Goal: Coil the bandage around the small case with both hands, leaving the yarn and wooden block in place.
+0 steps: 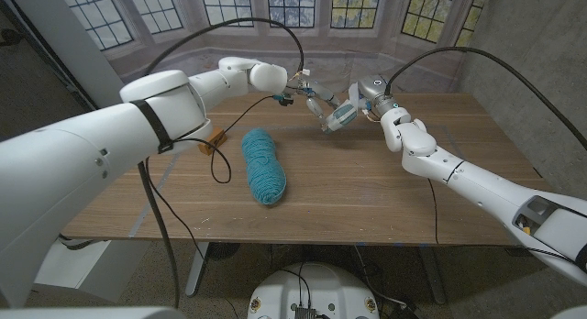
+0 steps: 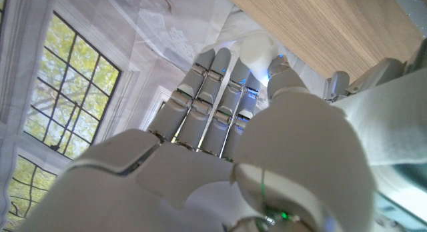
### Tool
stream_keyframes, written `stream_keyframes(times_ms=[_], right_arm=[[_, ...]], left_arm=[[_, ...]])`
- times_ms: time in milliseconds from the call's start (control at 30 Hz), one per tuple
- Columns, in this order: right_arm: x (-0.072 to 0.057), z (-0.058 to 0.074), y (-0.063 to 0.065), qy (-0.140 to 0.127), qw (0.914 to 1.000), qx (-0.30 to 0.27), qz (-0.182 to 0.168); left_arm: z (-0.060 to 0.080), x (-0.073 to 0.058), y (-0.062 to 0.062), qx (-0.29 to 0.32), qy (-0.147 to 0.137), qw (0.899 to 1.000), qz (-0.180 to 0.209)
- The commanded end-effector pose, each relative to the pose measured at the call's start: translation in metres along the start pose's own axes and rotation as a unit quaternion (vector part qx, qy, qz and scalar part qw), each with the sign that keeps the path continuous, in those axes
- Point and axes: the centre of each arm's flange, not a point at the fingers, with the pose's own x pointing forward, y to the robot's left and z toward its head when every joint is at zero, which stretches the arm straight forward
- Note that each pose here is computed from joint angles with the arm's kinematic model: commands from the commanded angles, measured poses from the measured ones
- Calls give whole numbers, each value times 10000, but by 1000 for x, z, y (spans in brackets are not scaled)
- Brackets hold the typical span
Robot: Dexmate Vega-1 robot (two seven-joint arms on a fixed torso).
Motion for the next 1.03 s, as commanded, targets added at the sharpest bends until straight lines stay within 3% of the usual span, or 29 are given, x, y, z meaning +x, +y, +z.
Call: stream_keyframes(times_ms=[33,500,1033], right_arm=[[2,3,-9,-108,9998,-91,-112],[6,16,-25,-210,9993,-175,-256],[8,23,-23,-302,9993,-102,-205]], left_arm=[[0,3,-3,-15,43,9999,-124],[5,6,-3,-61,-3,9998,-177],[6,0,-8,-149,-199,9995,-205]])
